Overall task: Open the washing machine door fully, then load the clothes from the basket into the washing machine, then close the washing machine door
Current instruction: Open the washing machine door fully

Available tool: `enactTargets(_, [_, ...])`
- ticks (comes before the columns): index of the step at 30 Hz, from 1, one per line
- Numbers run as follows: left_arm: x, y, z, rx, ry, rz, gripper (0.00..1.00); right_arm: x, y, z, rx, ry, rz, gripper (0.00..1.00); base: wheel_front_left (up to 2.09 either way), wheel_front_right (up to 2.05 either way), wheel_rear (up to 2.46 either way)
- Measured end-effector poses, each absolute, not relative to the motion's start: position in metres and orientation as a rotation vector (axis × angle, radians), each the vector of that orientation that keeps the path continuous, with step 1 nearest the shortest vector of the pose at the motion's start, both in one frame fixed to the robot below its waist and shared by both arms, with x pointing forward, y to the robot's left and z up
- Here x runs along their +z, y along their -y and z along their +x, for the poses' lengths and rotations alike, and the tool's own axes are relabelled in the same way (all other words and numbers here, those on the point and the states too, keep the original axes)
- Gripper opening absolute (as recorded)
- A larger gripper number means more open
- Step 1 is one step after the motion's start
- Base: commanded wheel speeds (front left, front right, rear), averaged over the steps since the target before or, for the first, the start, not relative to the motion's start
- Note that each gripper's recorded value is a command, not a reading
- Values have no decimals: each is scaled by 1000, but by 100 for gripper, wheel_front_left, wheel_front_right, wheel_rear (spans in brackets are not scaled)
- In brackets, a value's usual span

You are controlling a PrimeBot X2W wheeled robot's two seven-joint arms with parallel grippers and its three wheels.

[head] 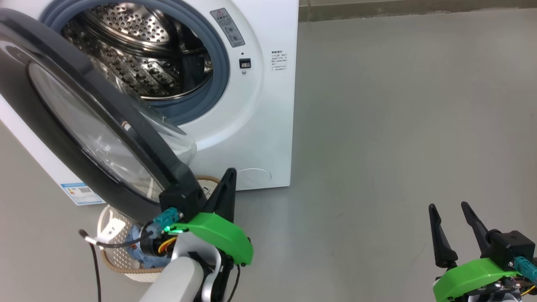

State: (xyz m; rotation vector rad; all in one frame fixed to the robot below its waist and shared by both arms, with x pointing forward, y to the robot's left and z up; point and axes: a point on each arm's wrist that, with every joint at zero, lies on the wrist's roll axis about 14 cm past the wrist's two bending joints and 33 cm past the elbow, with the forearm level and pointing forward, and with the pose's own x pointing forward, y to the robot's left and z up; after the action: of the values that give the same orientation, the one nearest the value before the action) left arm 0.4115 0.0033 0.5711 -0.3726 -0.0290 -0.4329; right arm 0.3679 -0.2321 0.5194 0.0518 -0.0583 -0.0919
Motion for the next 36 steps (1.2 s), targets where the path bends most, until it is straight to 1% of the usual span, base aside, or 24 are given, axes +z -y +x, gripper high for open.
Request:
enactTargets(6, [552, -10, 414, -394, -15, -363, 0, 519, 232, 369, -92, 56, 53, 100, 0, 0, 0])
enactTargets(13, [540, -18, 417, -360, -27, -359, 0, 518, 231, 370, -89, 54, 53, 100, 0, 0, 0])
enactTargets(28, [539, -30, 416, -324, -14, -359, 0, 520, 223, 374, -64, 60, 54, 100, 0, 0, 0])
enactTargets(36, [541, -37, 412, -306, -8, -380, 0, 523, 210, 380, -28, 67, 56, 100, 0, 0, 0])
